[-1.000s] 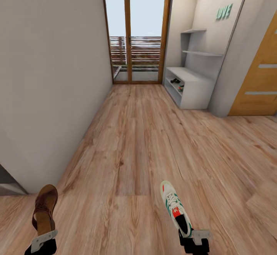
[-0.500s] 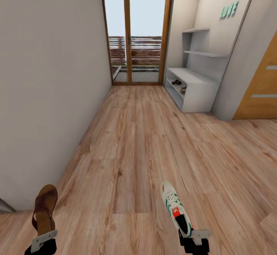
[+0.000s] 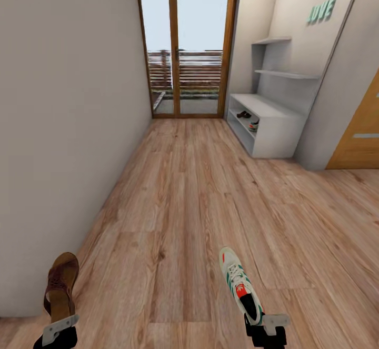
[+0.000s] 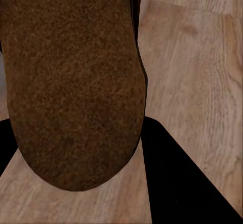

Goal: Pick up the two gym shoes and the two sandals from the corridor floor and place them onto the hallstand (shoe rack) in the corridor, making sure they are on the rack and not on the floor. Arrange them so the two gym shoes are next to each other and the two sandals are next to each other.

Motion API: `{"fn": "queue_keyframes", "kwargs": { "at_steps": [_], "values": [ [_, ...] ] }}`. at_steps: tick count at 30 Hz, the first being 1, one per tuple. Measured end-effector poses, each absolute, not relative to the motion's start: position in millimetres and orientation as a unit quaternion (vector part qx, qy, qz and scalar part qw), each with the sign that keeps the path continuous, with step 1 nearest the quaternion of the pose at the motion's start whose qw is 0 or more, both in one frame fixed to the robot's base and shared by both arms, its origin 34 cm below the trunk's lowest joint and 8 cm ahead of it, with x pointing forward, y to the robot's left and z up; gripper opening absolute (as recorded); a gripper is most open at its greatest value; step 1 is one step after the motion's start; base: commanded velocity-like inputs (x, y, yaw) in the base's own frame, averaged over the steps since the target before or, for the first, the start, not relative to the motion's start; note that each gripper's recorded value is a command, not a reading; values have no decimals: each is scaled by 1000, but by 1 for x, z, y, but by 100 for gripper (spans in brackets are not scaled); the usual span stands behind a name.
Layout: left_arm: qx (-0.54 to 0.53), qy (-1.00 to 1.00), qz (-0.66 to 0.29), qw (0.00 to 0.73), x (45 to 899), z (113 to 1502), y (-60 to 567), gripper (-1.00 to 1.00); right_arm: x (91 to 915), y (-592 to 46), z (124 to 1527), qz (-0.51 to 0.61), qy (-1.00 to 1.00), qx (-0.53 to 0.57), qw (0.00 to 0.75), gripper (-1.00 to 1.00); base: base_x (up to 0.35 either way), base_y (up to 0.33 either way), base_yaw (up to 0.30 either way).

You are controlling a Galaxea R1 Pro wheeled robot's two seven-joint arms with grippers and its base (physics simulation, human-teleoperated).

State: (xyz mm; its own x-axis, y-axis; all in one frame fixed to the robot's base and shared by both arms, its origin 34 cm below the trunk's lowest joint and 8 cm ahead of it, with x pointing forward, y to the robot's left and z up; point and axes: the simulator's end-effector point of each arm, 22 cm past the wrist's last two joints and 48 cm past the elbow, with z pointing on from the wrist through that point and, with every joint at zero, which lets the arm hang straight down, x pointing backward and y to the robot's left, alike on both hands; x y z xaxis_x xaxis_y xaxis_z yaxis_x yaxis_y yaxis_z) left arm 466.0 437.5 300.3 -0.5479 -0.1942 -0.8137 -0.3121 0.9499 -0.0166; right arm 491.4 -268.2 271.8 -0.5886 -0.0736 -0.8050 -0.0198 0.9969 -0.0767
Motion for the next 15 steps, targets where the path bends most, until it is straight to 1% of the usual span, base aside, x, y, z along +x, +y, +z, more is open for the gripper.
{"fn": "queue_keyframes", "kwargs": {
  "at_steps": [15],
  "values": [
    [-144, 878, 65, 453, 466, 300, 437, -100, 491, -268, 272, -30, 891, -27, 453, -100, 338, 0, 0]
  ]
}}
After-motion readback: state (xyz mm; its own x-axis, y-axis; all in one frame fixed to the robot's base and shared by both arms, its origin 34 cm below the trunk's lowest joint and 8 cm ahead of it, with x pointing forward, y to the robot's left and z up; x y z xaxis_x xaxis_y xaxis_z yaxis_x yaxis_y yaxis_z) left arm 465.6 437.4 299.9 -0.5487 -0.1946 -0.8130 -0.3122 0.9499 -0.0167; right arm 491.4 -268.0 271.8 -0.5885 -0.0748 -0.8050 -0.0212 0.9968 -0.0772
